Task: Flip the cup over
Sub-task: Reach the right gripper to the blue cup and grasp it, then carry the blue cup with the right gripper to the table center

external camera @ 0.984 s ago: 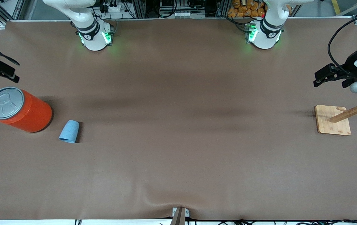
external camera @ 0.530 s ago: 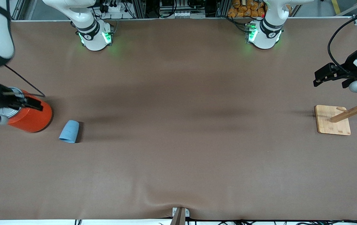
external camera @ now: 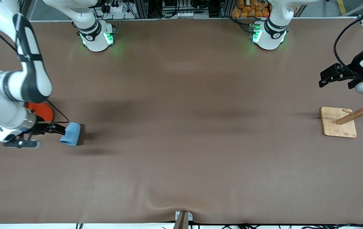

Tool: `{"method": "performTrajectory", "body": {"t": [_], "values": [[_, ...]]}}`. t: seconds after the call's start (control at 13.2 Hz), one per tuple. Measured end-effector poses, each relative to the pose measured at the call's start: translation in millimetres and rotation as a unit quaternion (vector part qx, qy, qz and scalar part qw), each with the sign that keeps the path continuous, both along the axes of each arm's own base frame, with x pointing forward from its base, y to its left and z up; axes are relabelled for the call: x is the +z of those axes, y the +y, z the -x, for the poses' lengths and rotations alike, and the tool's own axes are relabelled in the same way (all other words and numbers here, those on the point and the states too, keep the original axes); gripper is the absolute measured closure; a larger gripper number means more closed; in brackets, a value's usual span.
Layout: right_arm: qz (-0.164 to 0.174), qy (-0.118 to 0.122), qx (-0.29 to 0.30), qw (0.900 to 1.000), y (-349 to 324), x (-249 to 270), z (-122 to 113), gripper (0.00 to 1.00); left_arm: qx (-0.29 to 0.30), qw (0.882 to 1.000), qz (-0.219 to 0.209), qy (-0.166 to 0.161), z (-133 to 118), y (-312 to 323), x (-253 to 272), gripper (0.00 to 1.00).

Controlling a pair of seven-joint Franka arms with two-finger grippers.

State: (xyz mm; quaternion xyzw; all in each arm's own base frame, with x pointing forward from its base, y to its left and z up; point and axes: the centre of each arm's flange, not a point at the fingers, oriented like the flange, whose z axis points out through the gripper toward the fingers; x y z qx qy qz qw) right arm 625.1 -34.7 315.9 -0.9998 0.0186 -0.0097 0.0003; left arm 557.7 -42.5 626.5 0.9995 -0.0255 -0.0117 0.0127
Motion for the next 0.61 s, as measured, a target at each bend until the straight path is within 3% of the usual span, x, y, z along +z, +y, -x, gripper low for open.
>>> {"method": "performTrajectory", "body": {"t": [0.3, 0.61], "values": [[0.005, 0.008, -0.001, 1.000, -0.9, -72.7, 11.5, 0.00, 0.001, 1.000, 0.000, 0.001, -0.1, 1.5, -0.7, 0.00], [0.008, 0.024, -0.003, 1.000, -5.3, -113.8, 15.4, 0.00, 0.001, 1.000, 0.000, 0.002, -0.4, 1.3, -1.6, 0.00]]}}
